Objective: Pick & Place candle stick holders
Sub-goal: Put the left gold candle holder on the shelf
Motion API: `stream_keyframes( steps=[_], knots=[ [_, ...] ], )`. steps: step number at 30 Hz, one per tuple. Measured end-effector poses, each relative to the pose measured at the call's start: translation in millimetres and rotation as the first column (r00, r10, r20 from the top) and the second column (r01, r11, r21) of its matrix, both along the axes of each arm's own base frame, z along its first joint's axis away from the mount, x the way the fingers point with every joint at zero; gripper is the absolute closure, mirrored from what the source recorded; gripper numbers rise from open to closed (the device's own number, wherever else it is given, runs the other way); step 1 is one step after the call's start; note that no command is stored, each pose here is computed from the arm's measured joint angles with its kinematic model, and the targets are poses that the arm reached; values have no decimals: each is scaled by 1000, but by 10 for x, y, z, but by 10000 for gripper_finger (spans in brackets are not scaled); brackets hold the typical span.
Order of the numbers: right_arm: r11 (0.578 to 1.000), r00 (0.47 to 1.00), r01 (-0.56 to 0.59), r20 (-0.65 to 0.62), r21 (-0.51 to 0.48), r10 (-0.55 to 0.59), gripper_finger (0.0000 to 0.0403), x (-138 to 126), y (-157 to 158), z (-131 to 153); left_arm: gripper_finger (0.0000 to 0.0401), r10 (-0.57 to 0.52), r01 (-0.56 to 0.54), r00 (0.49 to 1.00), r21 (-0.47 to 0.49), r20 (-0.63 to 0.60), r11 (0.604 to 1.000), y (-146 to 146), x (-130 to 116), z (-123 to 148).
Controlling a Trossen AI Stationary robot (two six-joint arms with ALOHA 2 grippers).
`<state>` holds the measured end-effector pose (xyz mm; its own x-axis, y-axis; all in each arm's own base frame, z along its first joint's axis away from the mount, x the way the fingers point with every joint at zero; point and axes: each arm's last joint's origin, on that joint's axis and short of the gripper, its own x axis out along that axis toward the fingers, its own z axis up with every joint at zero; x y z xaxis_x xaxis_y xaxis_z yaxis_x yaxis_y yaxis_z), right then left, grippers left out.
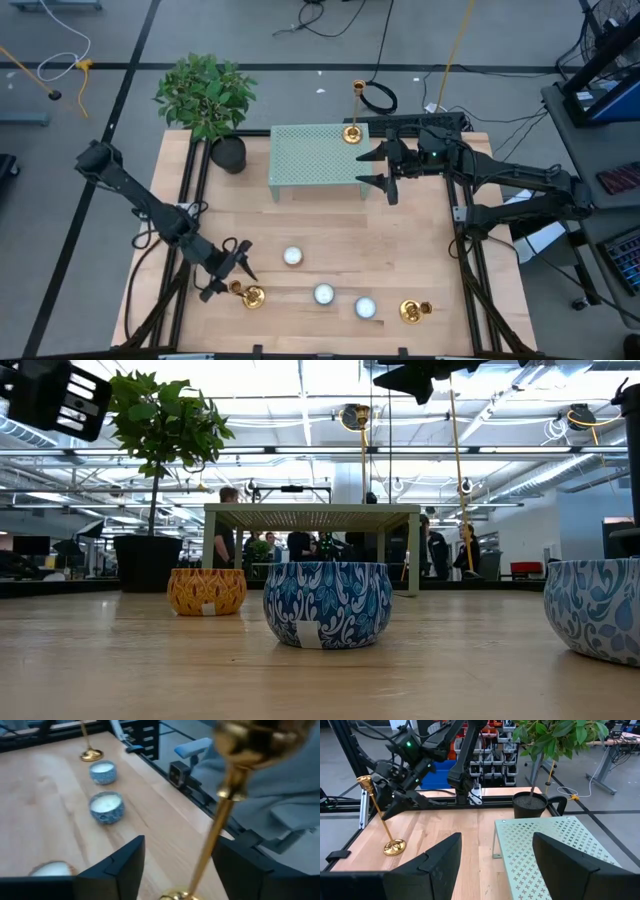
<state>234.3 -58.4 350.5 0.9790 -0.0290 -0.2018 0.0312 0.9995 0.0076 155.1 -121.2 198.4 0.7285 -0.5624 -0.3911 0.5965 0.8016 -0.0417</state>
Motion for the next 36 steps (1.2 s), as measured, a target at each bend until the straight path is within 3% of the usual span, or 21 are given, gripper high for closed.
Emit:
stream_keyframes(
  steps=[6, 14, 25, 28, 32, 36],
  knots=[
    [1000, 1000, 0, 0, 0, 0, 163, 0, 0, 0, 263, -46, 46, 999, -13, 3, 999, -83, 13, -31],
    [1000, 1000, 0, 0, 0, 0, 164, 0, 0, 0, 389, -24, 30, 997, -68, 79, 997, -116, 45, 44],
    [1000, 1000, 0, 0, 0, 0, 170, 0, 0, 0, 391, 161, -128, 961, -156, 226, 979, -111, 122, 274],
    [1000, 1000, 0, 0, 0, 0, 171, 0, 0, 0, 392, 190, -157, 943, -138, 275, 978, -105, 170, 391],
    [1000, 1000, 0, 0, 0, 0, 172, 0, 0, 0, 391, 319, -286, 884, -142, 343, 948, -48, 268, 609],
    [1000, 1000, -2, -4, -1, 2, 174, -1, 1, -4, 392, 358, -352, 854, -87, 377, 932, 54, 383, 796]
  ],
)
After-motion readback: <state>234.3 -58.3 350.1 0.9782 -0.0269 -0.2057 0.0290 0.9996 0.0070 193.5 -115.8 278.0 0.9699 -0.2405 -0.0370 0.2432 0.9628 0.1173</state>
